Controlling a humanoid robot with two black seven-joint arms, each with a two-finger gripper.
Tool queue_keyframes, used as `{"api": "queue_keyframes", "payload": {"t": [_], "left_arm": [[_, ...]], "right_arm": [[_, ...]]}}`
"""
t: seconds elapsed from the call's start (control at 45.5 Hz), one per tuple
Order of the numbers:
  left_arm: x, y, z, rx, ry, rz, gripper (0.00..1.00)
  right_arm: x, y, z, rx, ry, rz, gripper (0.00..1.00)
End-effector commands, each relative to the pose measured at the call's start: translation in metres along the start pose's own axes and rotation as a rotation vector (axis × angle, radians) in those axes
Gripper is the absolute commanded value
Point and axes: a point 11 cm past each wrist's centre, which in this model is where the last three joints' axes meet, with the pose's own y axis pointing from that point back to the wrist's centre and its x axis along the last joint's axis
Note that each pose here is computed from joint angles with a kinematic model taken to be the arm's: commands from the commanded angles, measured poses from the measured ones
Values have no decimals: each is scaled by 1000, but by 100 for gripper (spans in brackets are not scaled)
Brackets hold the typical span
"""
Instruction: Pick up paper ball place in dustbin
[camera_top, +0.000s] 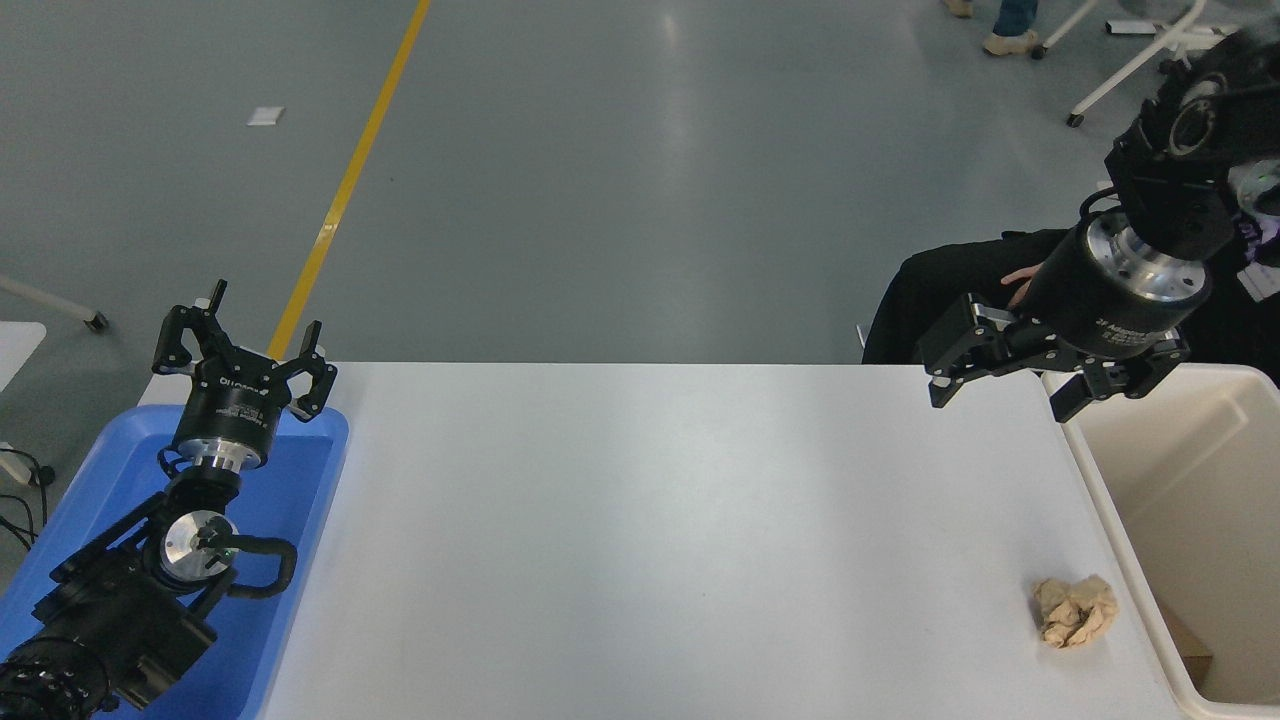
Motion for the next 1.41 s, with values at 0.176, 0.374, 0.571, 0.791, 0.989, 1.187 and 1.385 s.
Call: {"api": "queue_keyframes", "payload": {"t": [0.176, 0.374, 0.571, 0.791, 0.989, 1.187, 1.385], "left_arm": [[0, 0, 0, 0, 0, 1, 99], [0, 0, 0, 0, 1, -2, 99], [0, 0, 0, 0, 1, -2, 99], [0, 0, 0, 0, 0, -1, 99], [0, 0, 0, 0, 1, -2, 99], [0, 0, 0, 0, 0, -1, 99], [0, 0, 0, 0, 0, 1, 99]], "right_arm": [[-4, -120, 112, -197, -119, 262, 100], [-34, -183, 126, -235, -22, 200, 100], [-40, -214, 116, -182, -36, 197, 100], [-49, -234, 115, -153, -76, 190, 100], [-51, -242, 116, -132, -193, 209, 100], [-57, -247, 119, -140, -203, 204, 99], [-58, -249, 120, -142, -207, 214, 99]]}}
